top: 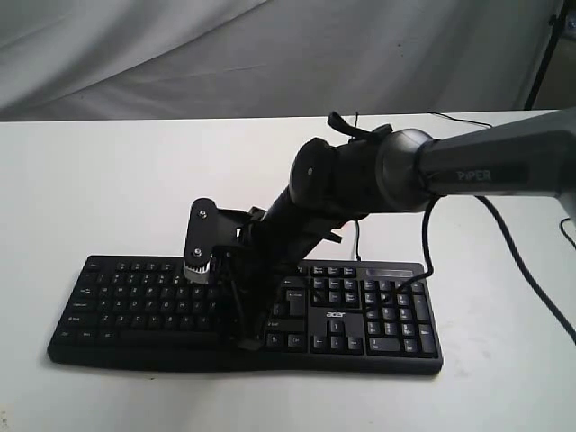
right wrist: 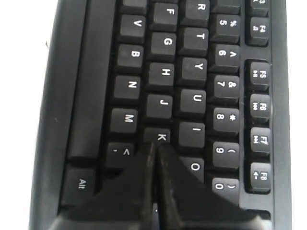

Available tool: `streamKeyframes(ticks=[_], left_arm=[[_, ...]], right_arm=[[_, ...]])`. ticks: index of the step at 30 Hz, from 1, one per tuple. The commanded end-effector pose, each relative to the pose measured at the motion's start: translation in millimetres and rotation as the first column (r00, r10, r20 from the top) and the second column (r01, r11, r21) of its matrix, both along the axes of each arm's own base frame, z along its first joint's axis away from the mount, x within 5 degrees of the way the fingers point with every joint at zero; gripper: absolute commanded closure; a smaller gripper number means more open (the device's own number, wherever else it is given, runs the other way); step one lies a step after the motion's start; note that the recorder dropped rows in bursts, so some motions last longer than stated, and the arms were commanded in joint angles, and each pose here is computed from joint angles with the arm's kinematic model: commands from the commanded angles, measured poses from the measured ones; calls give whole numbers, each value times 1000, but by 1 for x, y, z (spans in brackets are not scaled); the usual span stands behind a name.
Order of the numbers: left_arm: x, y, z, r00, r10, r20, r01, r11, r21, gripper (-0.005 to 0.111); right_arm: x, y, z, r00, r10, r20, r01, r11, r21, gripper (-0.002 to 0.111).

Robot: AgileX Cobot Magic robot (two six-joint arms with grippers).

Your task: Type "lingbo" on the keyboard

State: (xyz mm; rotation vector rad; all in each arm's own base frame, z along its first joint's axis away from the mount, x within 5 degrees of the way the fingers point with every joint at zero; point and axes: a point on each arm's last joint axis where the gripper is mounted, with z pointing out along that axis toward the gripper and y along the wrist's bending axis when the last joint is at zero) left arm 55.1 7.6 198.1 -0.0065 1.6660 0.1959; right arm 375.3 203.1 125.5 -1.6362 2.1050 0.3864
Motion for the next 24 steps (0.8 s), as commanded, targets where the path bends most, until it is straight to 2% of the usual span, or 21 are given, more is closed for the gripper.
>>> streamKeyframes(ticks=[1,24], left_arm=[[0,0,-2,1000,-4,-4,4,1000,-4,106],[0,0,-2,1000,-4,-4,4,1000,-4,106]], right_arm=[[-1,1,20,1000,-10,27,9,999,36,108],[2,8,23,997,-62,46,57,994,92,108]])
